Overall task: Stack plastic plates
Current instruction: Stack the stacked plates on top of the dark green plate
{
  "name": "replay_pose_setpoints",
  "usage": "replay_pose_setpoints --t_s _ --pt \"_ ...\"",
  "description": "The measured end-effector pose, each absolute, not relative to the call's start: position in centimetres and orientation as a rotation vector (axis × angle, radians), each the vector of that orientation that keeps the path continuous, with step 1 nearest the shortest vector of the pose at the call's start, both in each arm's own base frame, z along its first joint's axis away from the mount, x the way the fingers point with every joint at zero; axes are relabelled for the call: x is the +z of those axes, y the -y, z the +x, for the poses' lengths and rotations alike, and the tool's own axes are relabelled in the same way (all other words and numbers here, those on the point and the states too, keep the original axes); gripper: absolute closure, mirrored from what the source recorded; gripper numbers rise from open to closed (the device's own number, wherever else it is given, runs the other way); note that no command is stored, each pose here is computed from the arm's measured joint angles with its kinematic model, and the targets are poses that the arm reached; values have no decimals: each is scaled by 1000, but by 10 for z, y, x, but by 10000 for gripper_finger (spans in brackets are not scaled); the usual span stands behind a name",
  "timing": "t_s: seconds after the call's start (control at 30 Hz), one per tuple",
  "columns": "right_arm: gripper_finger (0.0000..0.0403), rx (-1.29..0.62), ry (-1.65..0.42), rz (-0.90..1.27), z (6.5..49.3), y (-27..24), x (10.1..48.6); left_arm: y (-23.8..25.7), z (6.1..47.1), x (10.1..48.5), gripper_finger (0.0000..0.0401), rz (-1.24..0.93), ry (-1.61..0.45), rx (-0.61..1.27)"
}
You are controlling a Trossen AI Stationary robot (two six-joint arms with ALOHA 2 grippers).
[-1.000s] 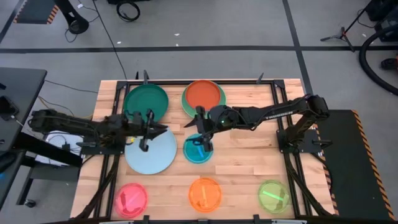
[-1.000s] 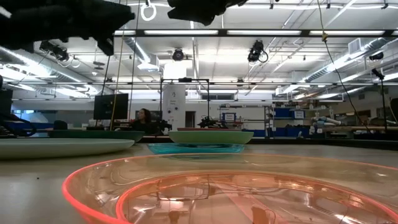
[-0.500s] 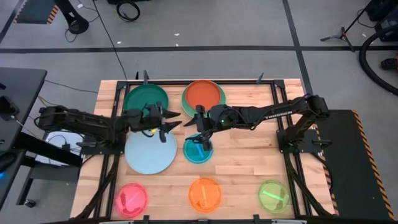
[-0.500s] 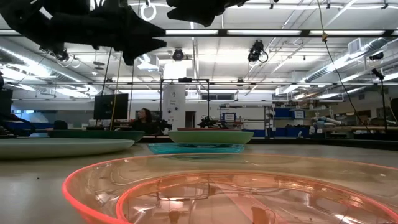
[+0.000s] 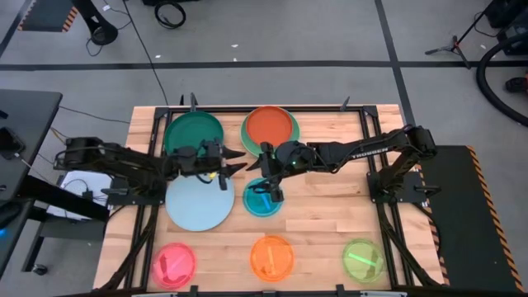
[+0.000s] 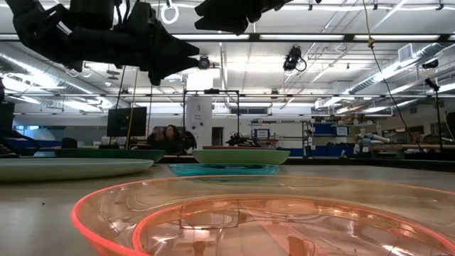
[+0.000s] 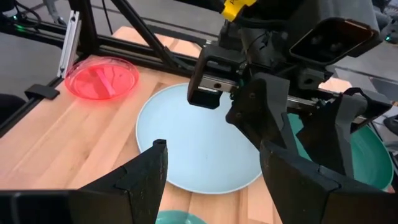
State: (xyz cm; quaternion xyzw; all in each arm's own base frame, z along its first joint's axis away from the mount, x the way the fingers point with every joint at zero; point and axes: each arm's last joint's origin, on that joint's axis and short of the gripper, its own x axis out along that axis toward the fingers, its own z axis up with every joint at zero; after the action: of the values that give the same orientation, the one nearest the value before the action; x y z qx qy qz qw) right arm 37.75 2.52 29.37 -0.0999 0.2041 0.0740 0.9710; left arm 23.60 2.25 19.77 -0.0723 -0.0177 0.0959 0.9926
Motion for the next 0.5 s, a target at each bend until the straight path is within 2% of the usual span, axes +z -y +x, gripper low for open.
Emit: replay_pose_setpoints --t_s 0.23,0.37,0.5 --pt "144 150 -420 -202 377 -25 293 -23 243 186 213 -147 -13 195" --pt "144 142 -411 -208 378 -25 294 -22 256 193 213 -139 -37 187" --pt "144 126 -415 -233 375 -24 296 -18 281 205 214 -76 -190 173"
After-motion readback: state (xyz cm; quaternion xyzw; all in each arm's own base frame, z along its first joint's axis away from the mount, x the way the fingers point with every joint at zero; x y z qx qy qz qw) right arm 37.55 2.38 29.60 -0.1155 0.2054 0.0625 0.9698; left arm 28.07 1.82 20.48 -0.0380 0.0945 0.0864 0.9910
